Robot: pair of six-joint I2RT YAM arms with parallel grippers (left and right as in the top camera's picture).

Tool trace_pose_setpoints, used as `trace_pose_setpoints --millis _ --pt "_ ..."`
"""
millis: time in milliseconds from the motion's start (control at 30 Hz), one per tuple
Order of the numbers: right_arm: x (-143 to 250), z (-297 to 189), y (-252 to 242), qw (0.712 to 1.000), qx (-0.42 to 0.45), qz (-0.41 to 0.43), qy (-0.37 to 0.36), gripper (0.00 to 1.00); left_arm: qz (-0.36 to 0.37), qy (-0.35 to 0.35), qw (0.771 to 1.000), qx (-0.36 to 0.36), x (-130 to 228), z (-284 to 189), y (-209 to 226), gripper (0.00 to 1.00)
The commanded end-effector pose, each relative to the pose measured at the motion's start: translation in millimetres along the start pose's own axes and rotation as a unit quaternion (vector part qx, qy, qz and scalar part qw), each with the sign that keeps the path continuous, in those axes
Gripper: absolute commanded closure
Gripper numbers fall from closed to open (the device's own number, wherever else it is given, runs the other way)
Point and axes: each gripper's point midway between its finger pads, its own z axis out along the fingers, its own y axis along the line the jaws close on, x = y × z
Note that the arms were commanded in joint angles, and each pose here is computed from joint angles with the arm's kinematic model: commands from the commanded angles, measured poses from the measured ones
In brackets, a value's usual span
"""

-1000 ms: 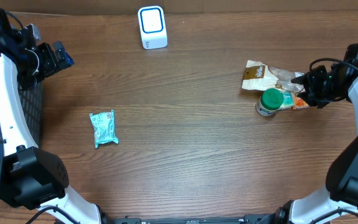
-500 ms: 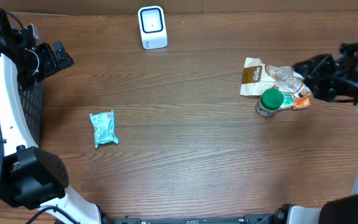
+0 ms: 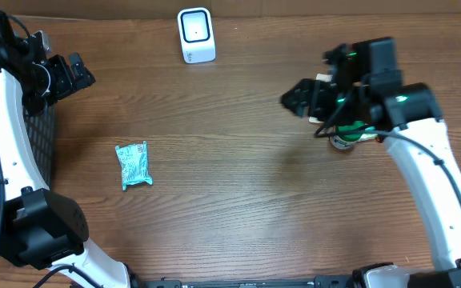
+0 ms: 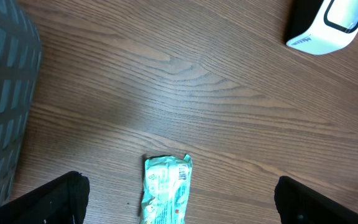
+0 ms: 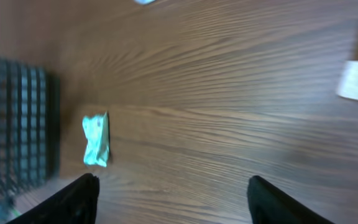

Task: Scan the item barcode
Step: 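Move the right gripper over the light-green packet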

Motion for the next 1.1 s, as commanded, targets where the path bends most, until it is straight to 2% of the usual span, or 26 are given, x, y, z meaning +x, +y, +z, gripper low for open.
trace_pose_setpoints --millis 0,233,300,733,1067 --pt "1.9 14.9 23.6 0.999 0.0 -0.042 0.001 0.22 0.0 0.005 1.0 -0.002 0.7 4.6 2.6 0.01" --pt "34.3 80.8 80.6 0.993 -0.043 -0.103 0.049 0.22 0.0 0.005 1.0 -0.002 0.6 4.6 2.6 0.0" --pt "47.2 104.5 96.5 0.989 -0.055 -0.124 0.063 0.25 0.0 0.005 1.0 -0.002 0.7 4.6 2.6 0.01" --pt "107.8 226.1 184.4 0.969 -0.125 -0.184 0.102 0.28 0.0 0.005 1.0 -0.002 0.6 4.6 2.6 0.0" --pt "125.7 283.2 199.7 0.966 -0.096 -0.206 0.12 0.3 0.0 0.005 1.0 -0.002 0.7 4.6 2.6 0.0"
